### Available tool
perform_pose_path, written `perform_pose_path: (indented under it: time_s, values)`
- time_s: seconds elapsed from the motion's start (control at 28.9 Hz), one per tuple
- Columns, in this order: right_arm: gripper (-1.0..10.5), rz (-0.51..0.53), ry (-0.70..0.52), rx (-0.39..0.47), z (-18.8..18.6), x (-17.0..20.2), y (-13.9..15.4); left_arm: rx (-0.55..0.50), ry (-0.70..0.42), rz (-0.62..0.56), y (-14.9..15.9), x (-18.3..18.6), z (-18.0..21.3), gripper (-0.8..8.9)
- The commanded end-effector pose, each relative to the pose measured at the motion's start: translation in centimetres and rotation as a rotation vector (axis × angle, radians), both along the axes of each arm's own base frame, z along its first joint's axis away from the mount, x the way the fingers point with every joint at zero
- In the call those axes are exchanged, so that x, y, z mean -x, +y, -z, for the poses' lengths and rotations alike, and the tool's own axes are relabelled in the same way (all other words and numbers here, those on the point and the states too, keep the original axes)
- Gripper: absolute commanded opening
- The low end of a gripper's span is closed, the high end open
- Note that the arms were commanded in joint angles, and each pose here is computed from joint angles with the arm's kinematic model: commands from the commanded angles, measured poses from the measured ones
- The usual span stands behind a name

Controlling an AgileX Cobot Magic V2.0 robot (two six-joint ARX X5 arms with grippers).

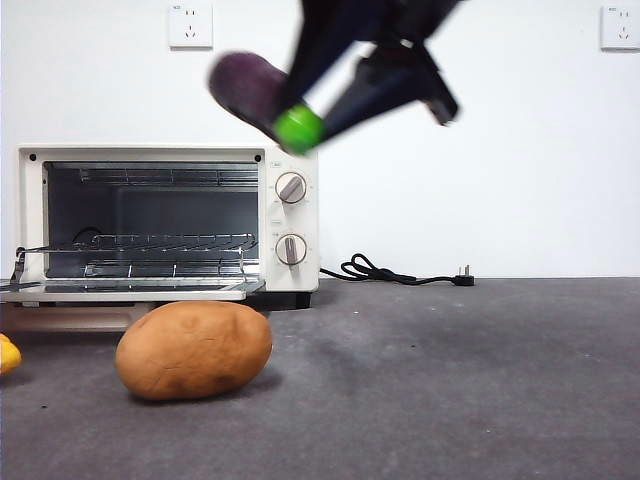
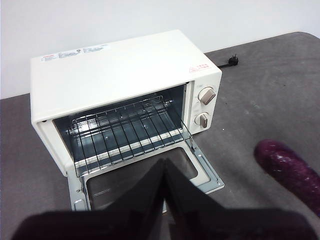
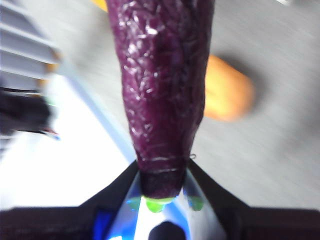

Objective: Take the eggplant from the table,put the eggplant in the oven

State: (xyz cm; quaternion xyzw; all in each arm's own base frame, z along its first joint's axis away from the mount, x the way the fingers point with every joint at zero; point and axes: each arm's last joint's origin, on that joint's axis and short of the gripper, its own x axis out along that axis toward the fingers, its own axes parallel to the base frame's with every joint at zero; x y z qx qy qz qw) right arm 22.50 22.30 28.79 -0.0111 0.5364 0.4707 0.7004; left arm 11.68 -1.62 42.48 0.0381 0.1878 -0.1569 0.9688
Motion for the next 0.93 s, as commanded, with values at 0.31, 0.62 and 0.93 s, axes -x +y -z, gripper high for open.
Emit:
perform_pose_path:
  time_s: [0.31,0.62,0.93]
  values:
    - [-0.1,-0.02,0.217,-0.109,2.1,-4.1,5.0,0.006,-0.072,-0.002,0.2,2.4,-0.5,-0.05]
    - [-0.1,0.014,0.425,-0.251,4.2,-8.8,9.9,0.01,-0.115,-0.003,0.5,5.5,-0.6,-0.05]
    - [-0.1,0.171,0.554,-0.381,5.8,-12.7,13.6,0.013,-0.157,-0.003,0.6,7.3,-0.7,-0.05]
